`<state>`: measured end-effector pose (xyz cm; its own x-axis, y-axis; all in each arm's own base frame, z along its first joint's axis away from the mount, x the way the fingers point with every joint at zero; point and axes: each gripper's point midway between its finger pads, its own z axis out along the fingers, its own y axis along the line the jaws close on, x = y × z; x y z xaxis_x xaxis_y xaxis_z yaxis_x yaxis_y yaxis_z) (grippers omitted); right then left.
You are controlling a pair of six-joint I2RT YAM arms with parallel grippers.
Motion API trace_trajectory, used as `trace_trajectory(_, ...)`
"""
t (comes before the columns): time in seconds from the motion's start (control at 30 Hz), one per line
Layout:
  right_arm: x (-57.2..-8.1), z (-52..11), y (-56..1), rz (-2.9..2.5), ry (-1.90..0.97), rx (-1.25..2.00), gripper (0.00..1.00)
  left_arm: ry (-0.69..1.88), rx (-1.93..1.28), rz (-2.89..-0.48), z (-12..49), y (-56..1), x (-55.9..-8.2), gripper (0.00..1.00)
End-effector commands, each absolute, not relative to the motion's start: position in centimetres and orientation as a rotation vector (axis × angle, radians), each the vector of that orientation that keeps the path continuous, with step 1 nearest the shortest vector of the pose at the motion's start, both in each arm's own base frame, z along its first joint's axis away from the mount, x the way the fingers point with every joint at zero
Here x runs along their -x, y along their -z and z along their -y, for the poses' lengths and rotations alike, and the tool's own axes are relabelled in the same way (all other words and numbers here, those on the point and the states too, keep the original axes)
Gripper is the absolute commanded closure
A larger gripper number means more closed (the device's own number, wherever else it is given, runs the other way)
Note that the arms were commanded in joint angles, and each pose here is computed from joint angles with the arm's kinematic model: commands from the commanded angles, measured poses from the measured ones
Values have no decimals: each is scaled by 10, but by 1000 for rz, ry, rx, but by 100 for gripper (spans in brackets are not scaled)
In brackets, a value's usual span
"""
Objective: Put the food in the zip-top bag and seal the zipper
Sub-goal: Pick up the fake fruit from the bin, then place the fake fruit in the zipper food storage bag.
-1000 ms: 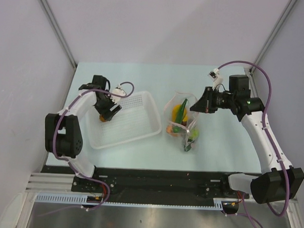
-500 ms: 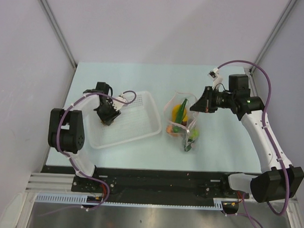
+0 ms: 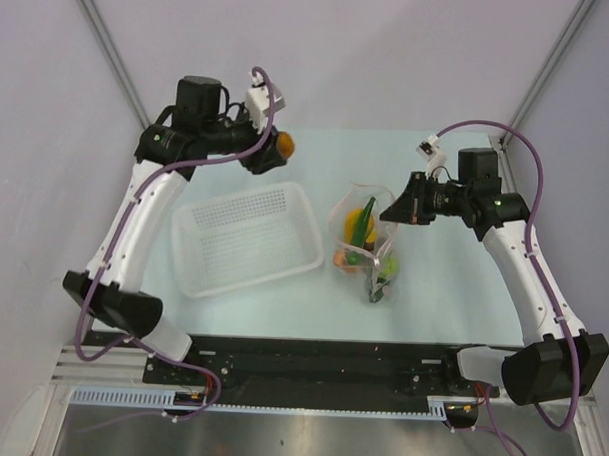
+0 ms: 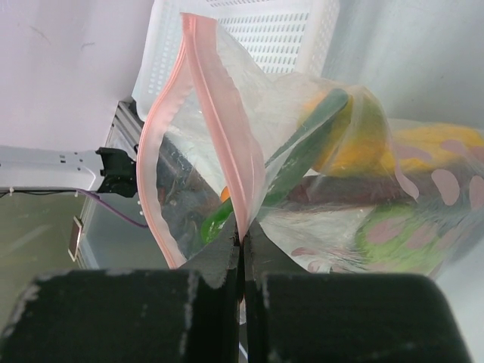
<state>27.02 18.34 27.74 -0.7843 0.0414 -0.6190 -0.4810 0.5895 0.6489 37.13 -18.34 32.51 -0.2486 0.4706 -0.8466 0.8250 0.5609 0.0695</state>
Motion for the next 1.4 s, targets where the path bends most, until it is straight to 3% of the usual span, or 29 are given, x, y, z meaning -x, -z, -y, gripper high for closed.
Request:
trace_trajectory(0.0, -275, -186, -294, -2150, -1139, 367, 100, 894, -995, -1693, 265, -413, -295, 54)
trace_trajectory(0.23, -265, -190, -301, -2116, -1182, 439, 100, 1057, -1229, -1614, 348, -389, -242, 57)
trace_trajectory(0.5, -258, -191, -308, -2084, -1207, 476, 100, 1012, -1333, -1745, 388, -318, -242, 53)
trace_trajectory(0.6, -253, -192, -313, -2056, -1229, 509, 100, 983, -1360, -1786, 390, -304, -245, 32)
trace_trajectory(0.63, -252, -192, -314, -2051, -1233, 515, 100, 976, -1383, -1776, 388, -306, -244, 9)
trace_trajectory(0.67, -251, -191, -315, -2044, -1237, 522, 100, 967, -1404, -1758, 387, -309, -243, 1)
trace_trajectory(0.9, -245, -193, -320, -2002, -1289, 586, 100, 818, -1646, -1324, 342, -367, -217, 0)
trace_trajectory(1.13, -242, -198, -323, -1980, -1308, 637, 100, 768, -1943, -1074, 326, -329, -177, 6)
trace_trajectory(1.37, -223, -207, -318, -1967, -1287, 794, 100, 572, -2096, -932, 345, -291, -177, 15)
